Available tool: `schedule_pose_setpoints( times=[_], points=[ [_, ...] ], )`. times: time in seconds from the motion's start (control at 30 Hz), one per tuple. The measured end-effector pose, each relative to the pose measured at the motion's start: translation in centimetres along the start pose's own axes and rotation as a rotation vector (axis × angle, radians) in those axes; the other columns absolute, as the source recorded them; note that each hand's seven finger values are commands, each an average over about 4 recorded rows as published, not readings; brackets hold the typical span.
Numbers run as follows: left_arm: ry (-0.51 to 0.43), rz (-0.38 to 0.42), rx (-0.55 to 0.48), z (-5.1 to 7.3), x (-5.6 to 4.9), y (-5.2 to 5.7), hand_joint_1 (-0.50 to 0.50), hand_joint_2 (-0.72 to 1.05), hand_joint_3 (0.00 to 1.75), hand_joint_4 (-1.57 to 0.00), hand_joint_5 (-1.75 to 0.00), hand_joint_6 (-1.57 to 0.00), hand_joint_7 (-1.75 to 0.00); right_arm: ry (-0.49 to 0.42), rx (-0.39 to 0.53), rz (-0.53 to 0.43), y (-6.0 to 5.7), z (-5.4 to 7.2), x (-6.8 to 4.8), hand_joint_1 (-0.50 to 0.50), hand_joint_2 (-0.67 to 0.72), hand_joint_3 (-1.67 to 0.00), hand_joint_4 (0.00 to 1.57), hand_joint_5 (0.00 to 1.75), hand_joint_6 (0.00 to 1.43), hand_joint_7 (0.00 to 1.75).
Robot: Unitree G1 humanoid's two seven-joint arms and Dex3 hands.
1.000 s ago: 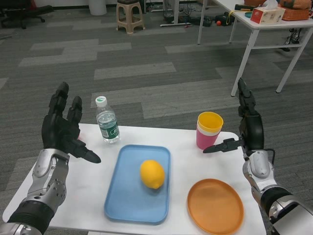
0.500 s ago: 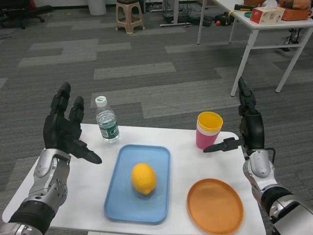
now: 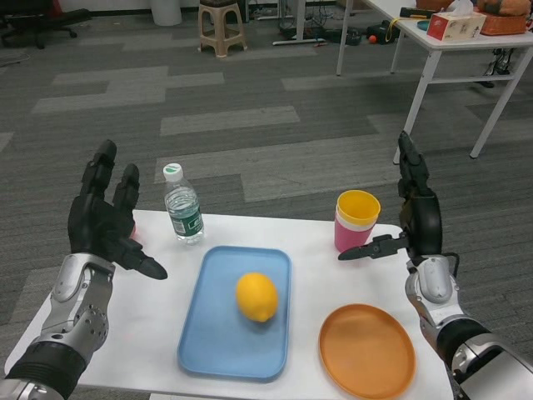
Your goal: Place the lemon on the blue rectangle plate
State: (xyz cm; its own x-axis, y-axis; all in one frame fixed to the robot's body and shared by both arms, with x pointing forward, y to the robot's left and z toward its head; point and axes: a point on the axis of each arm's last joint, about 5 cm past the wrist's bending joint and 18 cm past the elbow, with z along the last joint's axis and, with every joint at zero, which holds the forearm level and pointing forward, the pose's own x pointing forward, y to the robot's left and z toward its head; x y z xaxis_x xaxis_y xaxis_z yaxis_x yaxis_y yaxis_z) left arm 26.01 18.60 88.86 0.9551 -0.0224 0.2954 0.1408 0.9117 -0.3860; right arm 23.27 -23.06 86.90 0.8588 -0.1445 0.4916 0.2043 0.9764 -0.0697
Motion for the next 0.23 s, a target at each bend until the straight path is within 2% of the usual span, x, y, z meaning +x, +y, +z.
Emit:
schedule_pose_setpoints(
  times=[0.23],
  points=[
    [0.006, 0.002, 0.001, -0.1, -0.18, 0.06, -0.48, -0.72, 0.09, 0.0, 0.0, 0.0, -0.12, -0.001, 0.001, 0.0, 0.01, 0.01, 0.0, -0.25, 0.03, 0.0, 0.0, 0.0, 0.0, 0.0]
  ],
)
